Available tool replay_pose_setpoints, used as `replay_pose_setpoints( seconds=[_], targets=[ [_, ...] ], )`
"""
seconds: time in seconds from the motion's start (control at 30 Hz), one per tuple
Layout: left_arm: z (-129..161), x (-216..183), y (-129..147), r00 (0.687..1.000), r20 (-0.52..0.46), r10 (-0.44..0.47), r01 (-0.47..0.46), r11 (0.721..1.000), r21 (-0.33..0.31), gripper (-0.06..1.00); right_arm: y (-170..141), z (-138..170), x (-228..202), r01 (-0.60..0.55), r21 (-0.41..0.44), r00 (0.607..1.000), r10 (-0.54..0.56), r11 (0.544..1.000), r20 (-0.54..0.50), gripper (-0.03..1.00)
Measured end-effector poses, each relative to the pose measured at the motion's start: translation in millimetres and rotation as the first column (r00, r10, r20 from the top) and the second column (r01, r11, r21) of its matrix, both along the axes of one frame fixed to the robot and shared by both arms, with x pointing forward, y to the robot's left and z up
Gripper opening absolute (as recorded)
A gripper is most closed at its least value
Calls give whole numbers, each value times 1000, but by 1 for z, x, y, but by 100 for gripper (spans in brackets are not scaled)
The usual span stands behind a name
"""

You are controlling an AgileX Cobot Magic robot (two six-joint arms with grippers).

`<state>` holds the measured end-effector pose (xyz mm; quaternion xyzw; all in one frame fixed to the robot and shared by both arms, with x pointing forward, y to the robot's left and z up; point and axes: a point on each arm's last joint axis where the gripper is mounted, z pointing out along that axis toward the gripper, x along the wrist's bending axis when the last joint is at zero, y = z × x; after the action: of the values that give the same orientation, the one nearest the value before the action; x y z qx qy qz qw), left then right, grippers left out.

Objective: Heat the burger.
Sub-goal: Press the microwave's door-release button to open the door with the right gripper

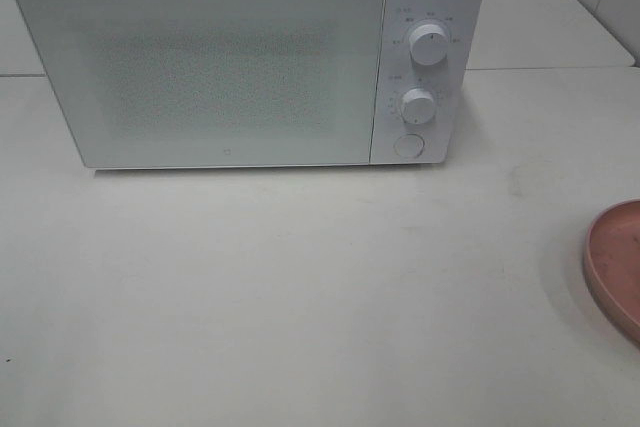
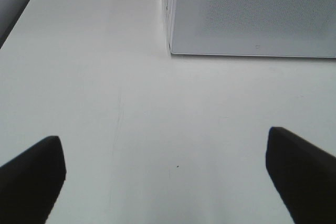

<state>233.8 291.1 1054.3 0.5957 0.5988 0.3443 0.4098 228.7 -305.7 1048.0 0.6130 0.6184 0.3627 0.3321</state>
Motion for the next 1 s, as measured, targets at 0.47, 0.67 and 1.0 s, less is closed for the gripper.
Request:
replay_pose_setpoints(
  seconds=[0.47, 0.67, 1.0],
  targets=[
    [0, 0, 0, 1000, 0, 0, 0, 1000, 0, 98, 0, 0, 0, 0, 0, 1000, 0, 1000, 0, 75],
    [0, 0, 0, 1000, 0, 0, 0, 1000, 0, 98, 0, 3, -1, -1, 2, 1000, 1, 1000, 20, 75],
    [0, 0, 0, 1000, 0, 0, 0, 1000, 0, 98, 3, 27, 21, -5, 7, 998, 5, 1000, 58, 75]
  ],
)
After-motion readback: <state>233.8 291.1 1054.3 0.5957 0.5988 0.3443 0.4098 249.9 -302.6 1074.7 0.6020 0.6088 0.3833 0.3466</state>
